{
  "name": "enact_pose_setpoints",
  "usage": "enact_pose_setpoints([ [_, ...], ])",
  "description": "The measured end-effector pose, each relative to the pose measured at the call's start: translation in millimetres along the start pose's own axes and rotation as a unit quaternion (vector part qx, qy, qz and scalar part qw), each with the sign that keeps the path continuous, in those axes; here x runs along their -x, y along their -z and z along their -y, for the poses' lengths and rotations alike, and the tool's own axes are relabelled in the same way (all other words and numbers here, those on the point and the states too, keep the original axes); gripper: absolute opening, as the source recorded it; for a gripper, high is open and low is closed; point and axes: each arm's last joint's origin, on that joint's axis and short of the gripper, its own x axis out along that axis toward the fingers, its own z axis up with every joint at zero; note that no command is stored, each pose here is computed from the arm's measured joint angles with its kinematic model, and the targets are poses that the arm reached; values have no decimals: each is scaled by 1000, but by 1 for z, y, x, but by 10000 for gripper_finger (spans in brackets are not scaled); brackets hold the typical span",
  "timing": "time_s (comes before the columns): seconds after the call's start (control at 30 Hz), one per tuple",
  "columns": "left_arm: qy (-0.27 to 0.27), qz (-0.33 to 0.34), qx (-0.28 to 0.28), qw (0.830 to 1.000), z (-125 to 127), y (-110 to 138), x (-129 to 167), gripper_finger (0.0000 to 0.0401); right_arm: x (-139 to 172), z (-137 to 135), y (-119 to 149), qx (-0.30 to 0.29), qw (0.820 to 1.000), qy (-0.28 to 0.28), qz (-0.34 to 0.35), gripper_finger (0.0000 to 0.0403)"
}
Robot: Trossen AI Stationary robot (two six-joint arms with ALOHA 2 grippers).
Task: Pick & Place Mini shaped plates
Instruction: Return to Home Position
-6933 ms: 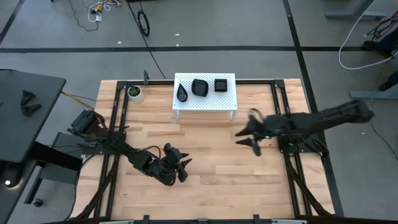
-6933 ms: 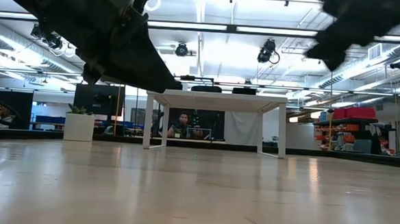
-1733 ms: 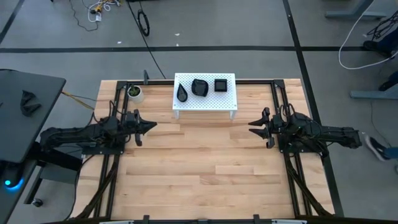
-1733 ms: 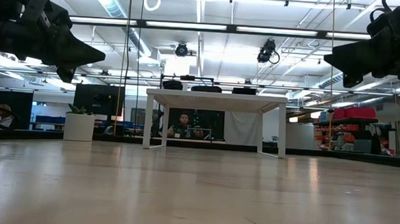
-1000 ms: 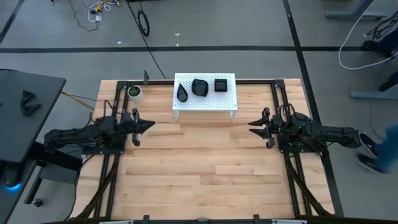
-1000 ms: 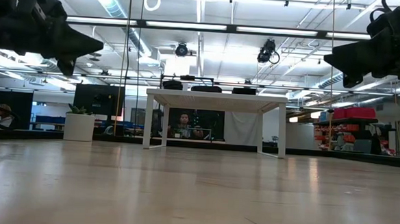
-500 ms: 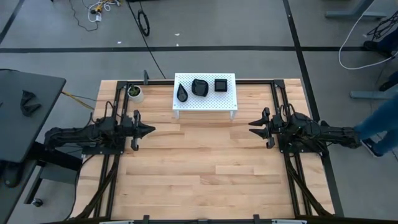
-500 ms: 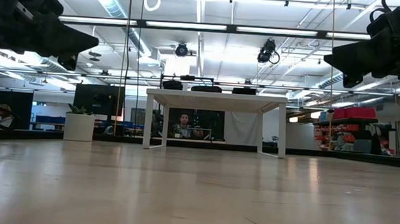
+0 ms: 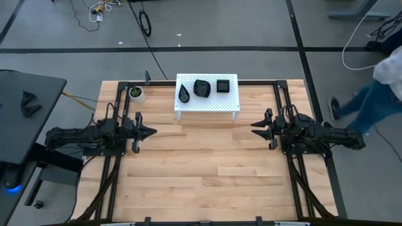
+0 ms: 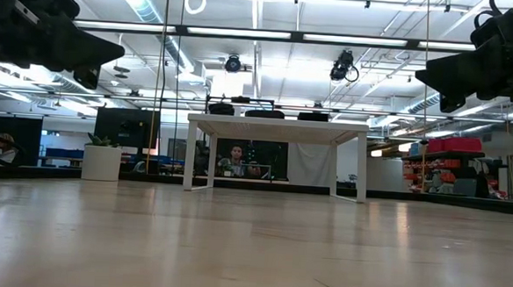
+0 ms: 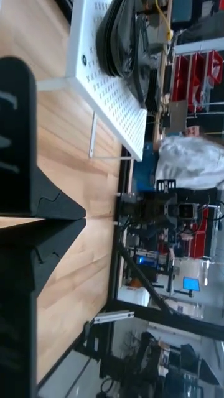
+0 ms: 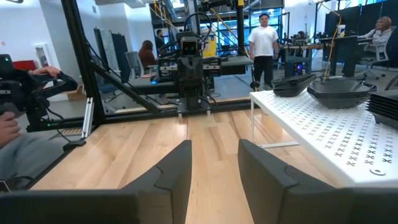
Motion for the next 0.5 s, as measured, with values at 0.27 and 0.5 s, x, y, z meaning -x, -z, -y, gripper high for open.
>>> enact_pose_setpoints([
  [0.27, 17, 9, 81, 997, 2, -2, 0, 7, 0, 0, 0, 0, 1000, 0, 0, 135],
  [0.5, 20, 26, 123, 992, 2, -5, 0, 7, 0, 0, 0, 0, 1000, 0, 0, 135],
])
